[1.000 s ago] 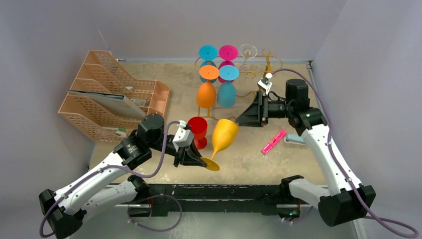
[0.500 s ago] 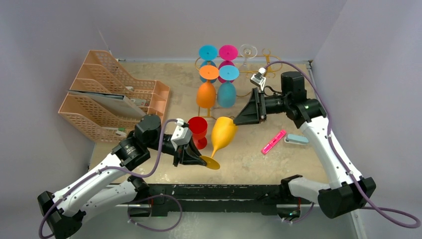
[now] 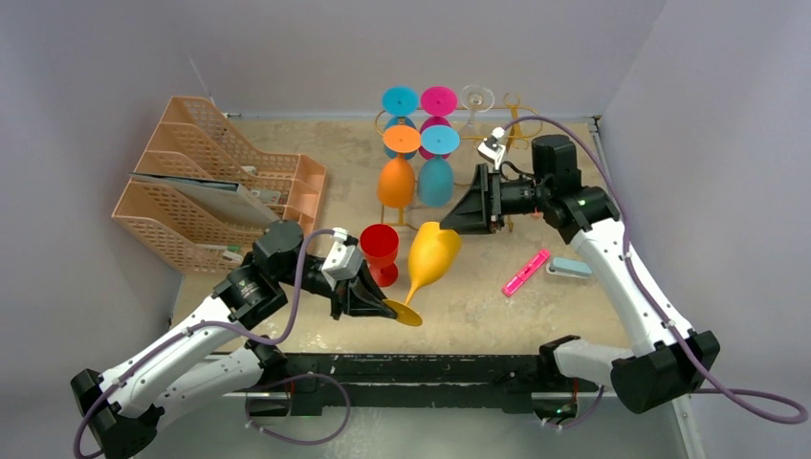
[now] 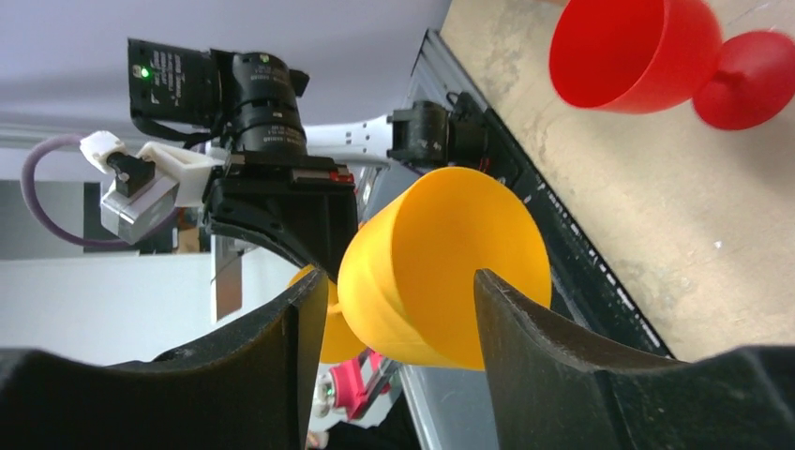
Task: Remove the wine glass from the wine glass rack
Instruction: Place the wine glass at the center of the board.
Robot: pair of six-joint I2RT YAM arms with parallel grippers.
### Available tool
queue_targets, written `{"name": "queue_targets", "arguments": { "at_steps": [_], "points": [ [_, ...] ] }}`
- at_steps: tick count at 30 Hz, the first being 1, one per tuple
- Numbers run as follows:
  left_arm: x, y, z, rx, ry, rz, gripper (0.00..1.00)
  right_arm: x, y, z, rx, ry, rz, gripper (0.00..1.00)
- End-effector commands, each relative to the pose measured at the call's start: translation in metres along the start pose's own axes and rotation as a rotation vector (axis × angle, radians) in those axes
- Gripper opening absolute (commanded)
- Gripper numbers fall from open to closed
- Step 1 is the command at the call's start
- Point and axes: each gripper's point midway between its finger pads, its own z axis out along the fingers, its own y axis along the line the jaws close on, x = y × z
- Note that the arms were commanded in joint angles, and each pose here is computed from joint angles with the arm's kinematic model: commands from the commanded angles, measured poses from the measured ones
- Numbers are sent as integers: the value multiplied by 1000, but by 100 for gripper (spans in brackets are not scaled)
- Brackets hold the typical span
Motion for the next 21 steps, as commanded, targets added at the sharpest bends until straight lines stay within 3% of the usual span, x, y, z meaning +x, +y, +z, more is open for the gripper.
{"name": "queue_targets", "arguments": {
  "at_steps": [1, 10, 12, 17, 21],
  "points": [
    [-21, -9, 0, 38, -42, 109, 0, 18, 20, 5, -93, 104, -42, 59],
    [-13, -6, 0, 38, -12, 108, 0, 32, 42, 5, -213, 164, -81, 41],
    [-12, -7, -1, 36, -5, 118, 0, 34, 43, 4, -220, 173, -79, 40],
    [-6, -6, -4, 20, 16, 127, 0, 42, 48, -1, -241, 202, -75, 53],
    [2, -4, -6, 5, 40, 121, 0, 44, 58, -6, -261, 202, -108, 45]
  ]
}}
